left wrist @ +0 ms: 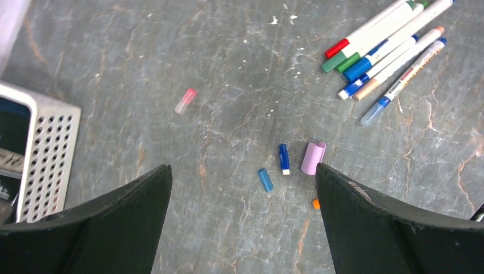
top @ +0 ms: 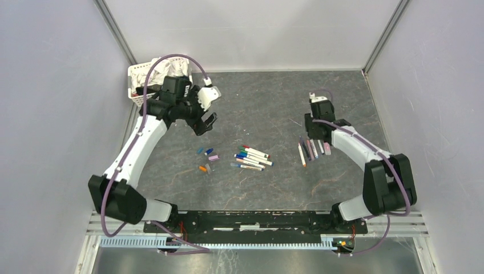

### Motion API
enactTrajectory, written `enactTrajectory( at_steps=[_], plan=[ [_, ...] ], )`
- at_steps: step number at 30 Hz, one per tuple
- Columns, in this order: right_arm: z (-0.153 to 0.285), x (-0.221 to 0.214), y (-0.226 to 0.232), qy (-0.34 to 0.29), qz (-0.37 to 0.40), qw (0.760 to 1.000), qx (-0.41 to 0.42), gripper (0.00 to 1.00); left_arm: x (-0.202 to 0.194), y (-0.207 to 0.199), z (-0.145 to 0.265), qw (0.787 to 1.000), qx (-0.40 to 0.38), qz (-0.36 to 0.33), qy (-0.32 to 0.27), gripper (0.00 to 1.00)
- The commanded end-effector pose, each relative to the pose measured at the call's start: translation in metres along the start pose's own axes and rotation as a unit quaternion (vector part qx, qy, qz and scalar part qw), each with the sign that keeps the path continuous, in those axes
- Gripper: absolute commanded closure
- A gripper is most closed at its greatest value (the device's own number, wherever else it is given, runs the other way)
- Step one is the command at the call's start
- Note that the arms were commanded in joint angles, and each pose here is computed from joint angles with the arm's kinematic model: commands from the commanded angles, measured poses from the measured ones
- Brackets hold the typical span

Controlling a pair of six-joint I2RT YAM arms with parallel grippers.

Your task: Open the pen caps

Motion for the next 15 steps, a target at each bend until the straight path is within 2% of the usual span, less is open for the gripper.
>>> enactTrajectory(
  at_steps=[1,4,9,15],
  plan=[
    [0.037,0.03,0.034,-0.092,0.034,0.994,0.05,0.45,0.018,0.0,0.033,0.993,0.091,0.066,-0.044,0.0],
    [0.048,0.033,0.071,-0.124,0.093,0.981,0.113,0.43,0.022,-0.002,0.044,0.986,0.123,0.09,-0.066,0.0],
    [0.049,0.03,0.125,-0.132,0.183,0.951,0.214,0.43,0.02,-0.007,0.043,0.99,0.091,0.092,-0.056,0.0],
    [0.035,0.017,0.173,-0.111,0.251,0.928,0.252,0.53,0.015,-0.015,0.034,0.992,0.043,0.108,-0.047,0.0]
  ],
)
Point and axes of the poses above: each gripper's point midway between its finger pads, its own z axis back along the fingers, its own y axis along the line the jaws close on, x = y × z, the point moved 10 cm from there along z, back along the fingers, and after that the axes turned 4 degrees about z, right-handed, at the moved point
